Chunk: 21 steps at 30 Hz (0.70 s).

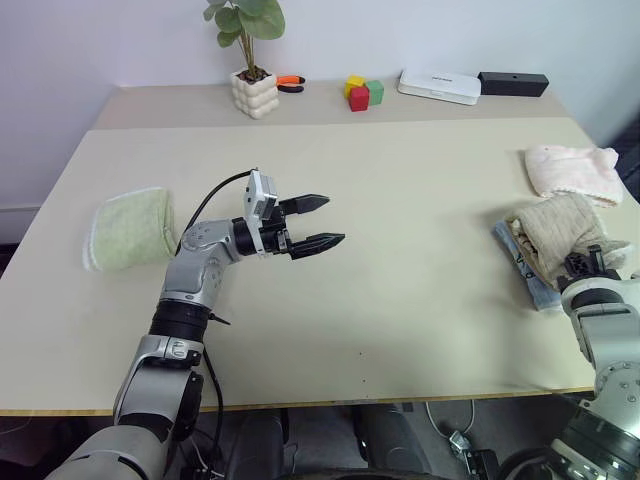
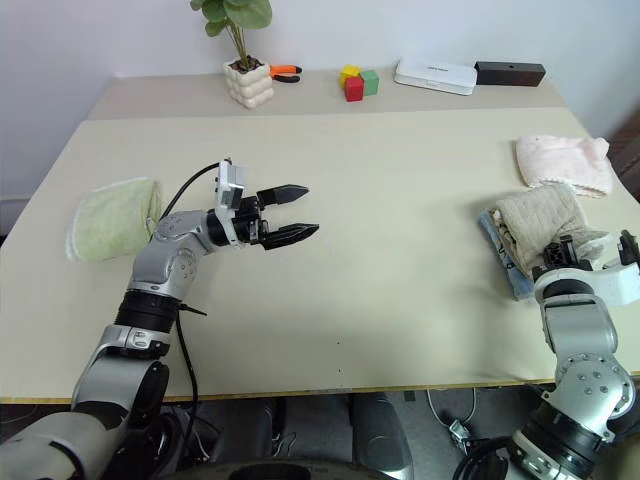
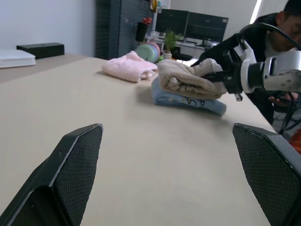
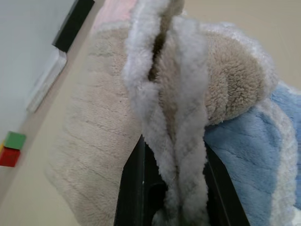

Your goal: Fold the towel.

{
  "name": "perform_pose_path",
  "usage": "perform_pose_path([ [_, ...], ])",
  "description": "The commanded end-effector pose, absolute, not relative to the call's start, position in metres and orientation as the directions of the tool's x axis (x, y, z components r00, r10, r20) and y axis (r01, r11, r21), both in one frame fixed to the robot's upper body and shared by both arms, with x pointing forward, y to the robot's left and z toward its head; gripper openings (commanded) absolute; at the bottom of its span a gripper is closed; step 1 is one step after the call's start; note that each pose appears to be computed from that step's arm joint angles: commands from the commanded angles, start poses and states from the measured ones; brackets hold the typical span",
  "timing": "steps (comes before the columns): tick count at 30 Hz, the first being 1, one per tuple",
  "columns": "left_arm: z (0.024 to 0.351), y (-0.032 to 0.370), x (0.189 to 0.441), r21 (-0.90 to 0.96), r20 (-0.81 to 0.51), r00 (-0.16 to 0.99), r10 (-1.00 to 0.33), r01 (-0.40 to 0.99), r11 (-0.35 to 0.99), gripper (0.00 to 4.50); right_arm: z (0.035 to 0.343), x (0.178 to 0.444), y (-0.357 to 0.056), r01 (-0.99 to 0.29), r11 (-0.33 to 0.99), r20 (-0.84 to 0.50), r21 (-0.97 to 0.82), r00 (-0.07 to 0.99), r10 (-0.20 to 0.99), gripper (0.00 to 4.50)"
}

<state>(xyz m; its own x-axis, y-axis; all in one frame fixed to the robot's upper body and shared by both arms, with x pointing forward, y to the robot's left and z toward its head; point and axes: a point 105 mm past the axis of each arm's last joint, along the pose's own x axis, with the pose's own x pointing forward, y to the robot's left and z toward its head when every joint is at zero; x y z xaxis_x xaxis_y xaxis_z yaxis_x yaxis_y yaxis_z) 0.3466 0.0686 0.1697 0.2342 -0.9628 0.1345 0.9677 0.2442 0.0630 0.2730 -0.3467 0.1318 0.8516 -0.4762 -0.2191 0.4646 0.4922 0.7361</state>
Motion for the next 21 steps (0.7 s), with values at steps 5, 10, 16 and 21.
perform_pose_path([
  [5, 0.177, 0.064, 0.345, 0.103, 0.162, 0.224, -0.961, 0.965, 0.242, 4.5, 0.142, 0.27, -0.358, 0.49, 0.551, -0.182, 0.675, 0.835, -0.52, 2.54],
  [10, 0.176, 0.061, 0.346, 0.1, 0.169, 0.226, -0.96, 0.965, 0.244, 4.5, 0.147, 0.267, -0.36, 0.518, 0.601, -0.168, 0.608, 0.824, -0.54, 4.46],
  [16, 0.172, 0.056, 0.346, 0.099, 0.176, 0.223, -0.959, 0.965, 0.242, 4.5, 0.157, 0.259, -0.365, 0.582, 0.738, -0.108, 0.342, 0.804, -0.585, 4.46],
  [21, 0.173, 0.055, 0.347, 0.104, 0.182, 0.222, -0.958, 0.964, 0.244, 4.5, 0.179, 0.252, -0.378, 0.612, 0.742, 0.007, 0.274, 0.77, -0.637, 4.46],
])
